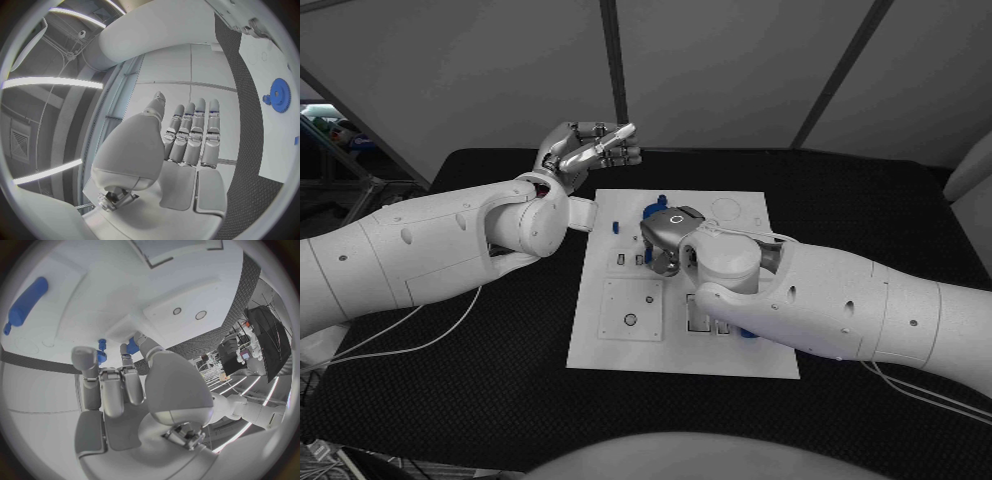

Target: Assemble the parts on the task board

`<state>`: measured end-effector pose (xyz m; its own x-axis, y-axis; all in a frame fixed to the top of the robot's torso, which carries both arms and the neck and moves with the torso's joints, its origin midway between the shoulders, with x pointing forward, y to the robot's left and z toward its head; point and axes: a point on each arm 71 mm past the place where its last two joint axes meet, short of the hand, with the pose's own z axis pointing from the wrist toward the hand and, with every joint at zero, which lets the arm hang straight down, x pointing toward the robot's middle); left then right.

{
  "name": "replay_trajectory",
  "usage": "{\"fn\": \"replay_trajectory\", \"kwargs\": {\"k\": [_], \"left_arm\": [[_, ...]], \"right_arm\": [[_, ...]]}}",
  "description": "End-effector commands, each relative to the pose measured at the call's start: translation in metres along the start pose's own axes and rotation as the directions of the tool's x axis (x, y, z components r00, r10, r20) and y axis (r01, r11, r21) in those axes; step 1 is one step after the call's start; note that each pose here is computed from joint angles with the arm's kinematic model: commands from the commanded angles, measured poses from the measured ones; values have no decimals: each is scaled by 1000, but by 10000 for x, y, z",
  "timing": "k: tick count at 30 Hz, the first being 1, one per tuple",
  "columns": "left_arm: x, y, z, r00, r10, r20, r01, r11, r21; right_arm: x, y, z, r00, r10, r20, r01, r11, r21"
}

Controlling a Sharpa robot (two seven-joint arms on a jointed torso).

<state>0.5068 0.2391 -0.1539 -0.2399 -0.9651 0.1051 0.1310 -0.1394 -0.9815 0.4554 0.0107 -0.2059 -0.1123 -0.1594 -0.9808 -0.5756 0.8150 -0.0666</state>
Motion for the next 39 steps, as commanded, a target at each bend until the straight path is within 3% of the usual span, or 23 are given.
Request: {"fn": "replay_trajectory", "kwargs": {"k": [1,39], "left_arm": [[15,-9,4,1000,-4,-11,4,1000,4],[10,-8,5,1000,-4,-10,4,1000,4]], "right_arm": [[43,7,-5,1000,-2,-21,2,1000,-3],[32,26,-23,1000,-12,-17,12,1000,6]]}}
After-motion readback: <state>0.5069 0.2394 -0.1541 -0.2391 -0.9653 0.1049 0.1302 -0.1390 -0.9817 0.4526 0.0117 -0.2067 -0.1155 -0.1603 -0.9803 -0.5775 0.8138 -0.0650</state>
